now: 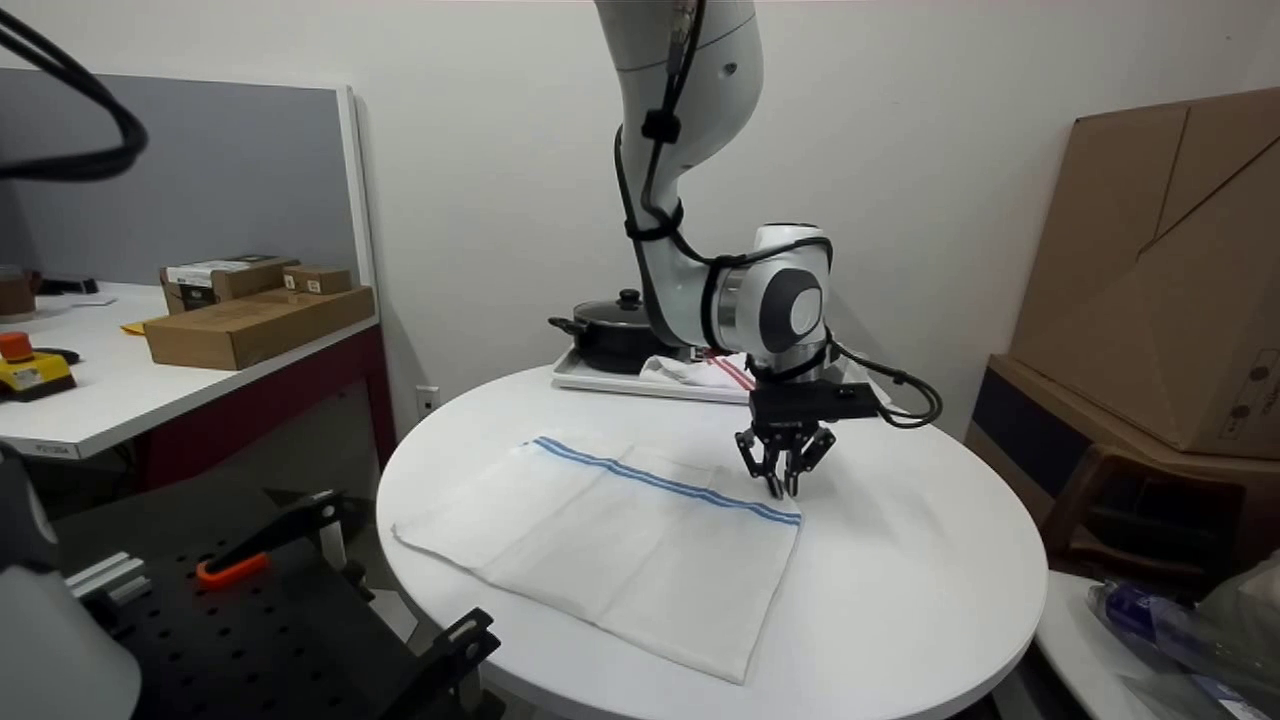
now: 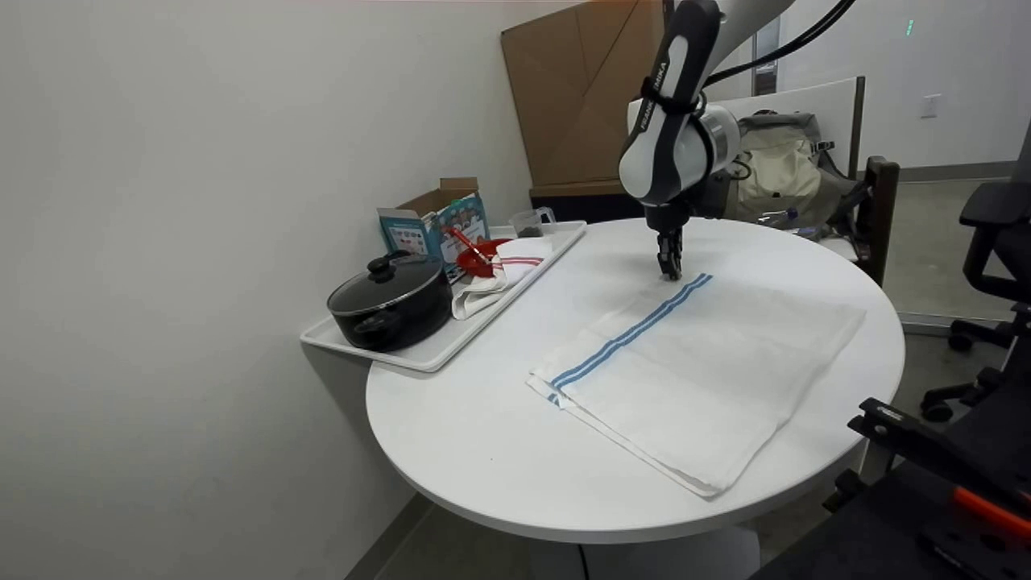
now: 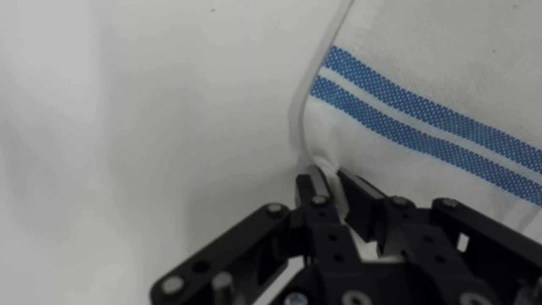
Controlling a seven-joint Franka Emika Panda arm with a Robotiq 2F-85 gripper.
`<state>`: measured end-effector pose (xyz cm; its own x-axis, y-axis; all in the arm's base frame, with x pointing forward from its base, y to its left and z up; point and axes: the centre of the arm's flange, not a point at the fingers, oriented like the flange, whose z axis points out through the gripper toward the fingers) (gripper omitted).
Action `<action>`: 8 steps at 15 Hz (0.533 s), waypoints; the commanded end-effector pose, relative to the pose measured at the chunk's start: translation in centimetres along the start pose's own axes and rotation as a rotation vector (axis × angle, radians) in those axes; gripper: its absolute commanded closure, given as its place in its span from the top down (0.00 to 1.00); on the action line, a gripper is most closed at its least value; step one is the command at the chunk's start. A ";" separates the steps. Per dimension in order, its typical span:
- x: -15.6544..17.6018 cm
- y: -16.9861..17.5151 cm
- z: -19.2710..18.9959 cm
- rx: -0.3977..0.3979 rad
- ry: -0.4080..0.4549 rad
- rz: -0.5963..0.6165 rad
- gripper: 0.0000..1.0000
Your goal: Fold the towel
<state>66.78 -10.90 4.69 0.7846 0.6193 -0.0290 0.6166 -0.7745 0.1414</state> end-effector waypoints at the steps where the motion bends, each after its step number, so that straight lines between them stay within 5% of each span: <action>1: 0.4 0.2 -0.2 0.022 0.019 0.021 0.03; 8: -0.1 -0.7 -2.6 0.028 0.081 0.003 0.03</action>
<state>67.10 -10.38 5.40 0.7916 0.6106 0.0217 0.6045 -0.7879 0.1176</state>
